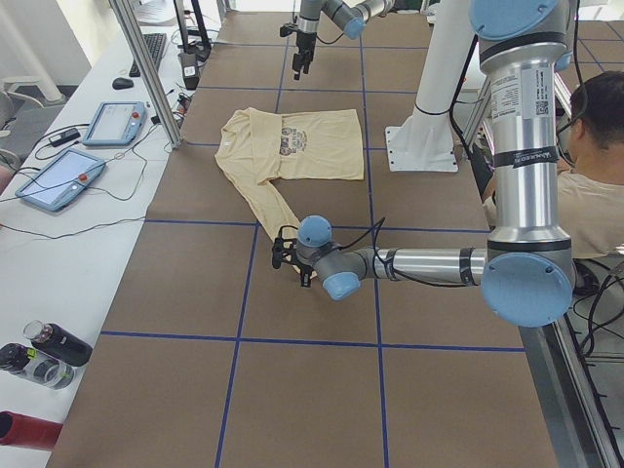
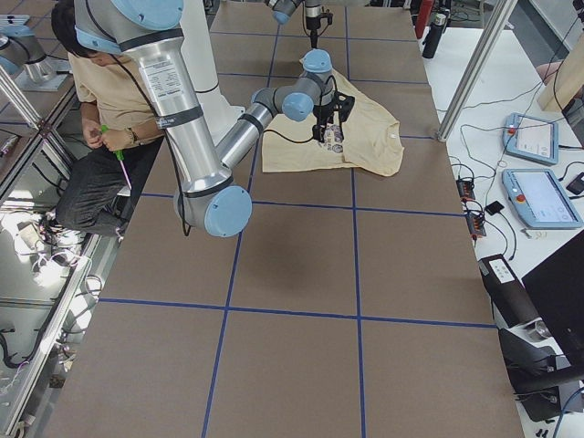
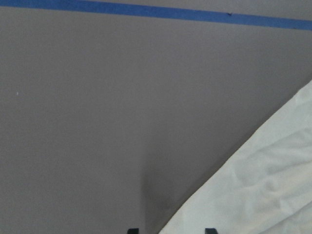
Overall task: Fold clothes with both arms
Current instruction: 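Lower the left gripper and grasp the cuff of the other sleeve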
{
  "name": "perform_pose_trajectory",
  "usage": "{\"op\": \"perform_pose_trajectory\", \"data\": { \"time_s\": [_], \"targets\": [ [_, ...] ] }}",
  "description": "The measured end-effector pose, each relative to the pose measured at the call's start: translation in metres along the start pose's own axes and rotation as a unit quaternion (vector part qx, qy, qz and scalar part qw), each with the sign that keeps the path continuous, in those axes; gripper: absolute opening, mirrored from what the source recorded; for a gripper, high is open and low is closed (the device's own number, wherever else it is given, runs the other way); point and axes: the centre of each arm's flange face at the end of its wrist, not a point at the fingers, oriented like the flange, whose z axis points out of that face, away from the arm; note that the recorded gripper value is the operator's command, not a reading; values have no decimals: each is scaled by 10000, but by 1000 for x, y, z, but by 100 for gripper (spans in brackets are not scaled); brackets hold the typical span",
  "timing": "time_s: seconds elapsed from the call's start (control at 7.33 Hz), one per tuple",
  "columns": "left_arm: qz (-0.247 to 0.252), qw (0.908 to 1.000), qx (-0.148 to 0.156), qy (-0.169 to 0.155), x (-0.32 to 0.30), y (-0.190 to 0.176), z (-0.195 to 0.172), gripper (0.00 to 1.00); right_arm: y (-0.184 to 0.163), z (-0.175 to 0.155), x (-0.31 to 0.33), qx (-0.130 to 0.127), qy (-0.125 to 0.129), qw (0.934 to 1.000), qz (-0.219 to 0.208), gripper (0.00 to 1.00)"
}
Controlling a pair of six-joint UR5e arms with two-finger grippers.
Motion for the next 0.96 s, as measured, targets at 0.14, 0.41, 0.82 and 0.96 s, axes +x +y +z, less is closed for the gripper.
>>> {"op": "perform_pose_trajectory", "data": {
  "time_s": [0.14, 0.41, 0.82, 0.96],
  "targets": [
    [2, 10000, -16, -13, -2, 1, 2, 51, 0, 0, 0, 3, 0, 10000, 0, 92],
    [4, 10000, -34, -36, -6, 2, 4, 48, 0, 0, 0, 8, -3, 10000, -2, 92],
    [-6, 10000, -49, -49, -8, 3, 6, 47, 1, -1, -2, 13, -12, 10000, -6, 92],
    [-8, 10000, -52, -51, -8, 3, 6, 46, 1, -1, -2, 25, -16, 10000, -6, 92]
  ]
}}
